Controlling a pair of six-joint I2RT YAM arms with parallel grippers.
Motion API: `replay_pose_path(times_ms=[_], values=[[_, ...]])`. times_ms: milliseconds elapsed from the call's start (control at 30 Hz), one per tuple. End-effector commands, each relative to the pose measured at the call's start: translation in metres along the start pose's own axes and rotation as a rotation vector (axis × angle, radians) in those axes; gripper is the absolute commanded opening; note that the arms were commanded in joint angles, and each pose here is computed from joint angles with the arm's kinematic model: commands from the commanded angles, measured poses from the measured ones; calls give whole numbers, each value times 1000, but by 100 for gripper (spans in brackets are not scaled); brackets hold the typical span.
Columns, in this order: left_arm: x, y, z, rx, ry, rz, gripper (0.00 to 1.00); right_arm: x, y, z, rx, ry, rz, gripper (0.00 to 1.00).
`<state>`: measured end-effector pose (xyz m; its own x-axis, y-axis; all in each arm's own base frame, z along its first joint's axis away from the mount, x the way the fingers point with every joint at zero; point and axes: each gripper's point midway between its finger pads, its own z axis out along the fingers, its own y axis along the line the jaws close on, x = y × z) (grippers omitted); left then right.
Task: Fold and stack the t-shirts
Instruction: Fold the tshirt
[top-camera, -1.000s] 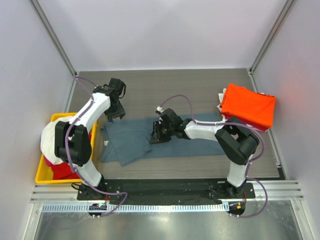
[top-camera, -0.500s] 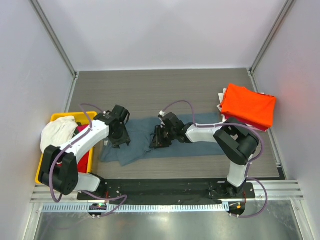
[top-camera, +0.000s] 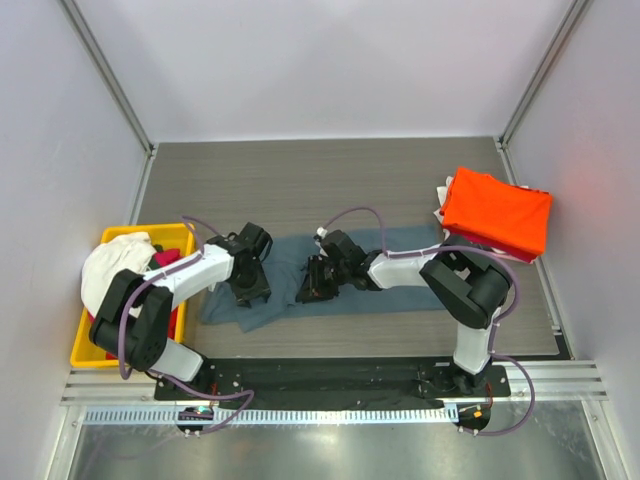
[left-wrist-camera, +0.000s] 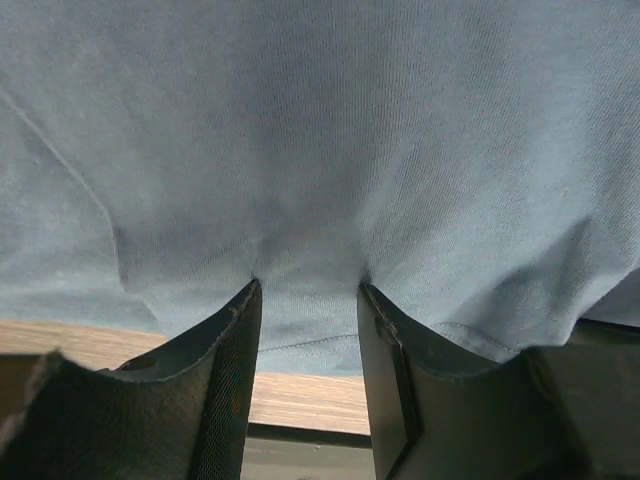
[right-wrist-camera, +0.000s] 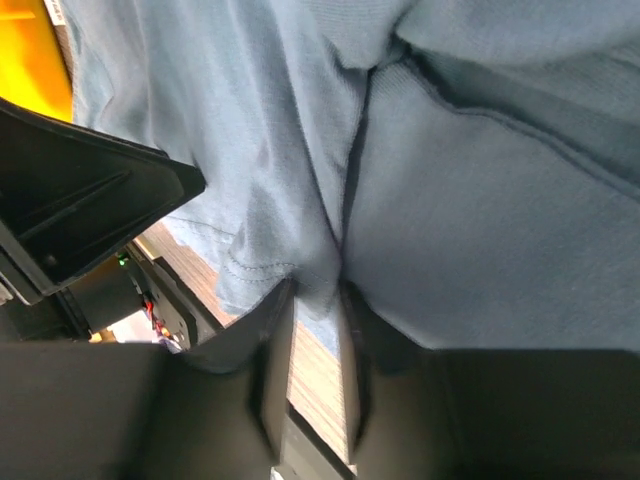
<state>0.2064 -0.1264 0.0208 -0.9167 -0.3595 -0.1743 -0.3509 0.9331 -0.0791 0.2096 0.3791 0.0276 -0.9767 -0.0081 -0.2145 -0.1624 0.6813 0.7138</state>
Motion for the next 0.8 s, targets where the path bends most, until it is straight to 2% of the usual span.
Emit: replay_pose_path(times_ms=[0,133,167,333,767], values=[[-8,-6,2,23,-39,-10,44,0,8,4,-26,3,12,26],[-7,-2,3,11,-46,-5,44,-3,9,-1,-7,-13,8,3],[-7,0,4,5,-45,-6,44,-7,8,-2,9,-27,4,2],[-5,9,8,-46,-41,16,45,-13,-7,-11,124,-31,-27,1],[2,17,16,-63,-26,18,45,-26,-20,-28,230,-46,-40,1]])
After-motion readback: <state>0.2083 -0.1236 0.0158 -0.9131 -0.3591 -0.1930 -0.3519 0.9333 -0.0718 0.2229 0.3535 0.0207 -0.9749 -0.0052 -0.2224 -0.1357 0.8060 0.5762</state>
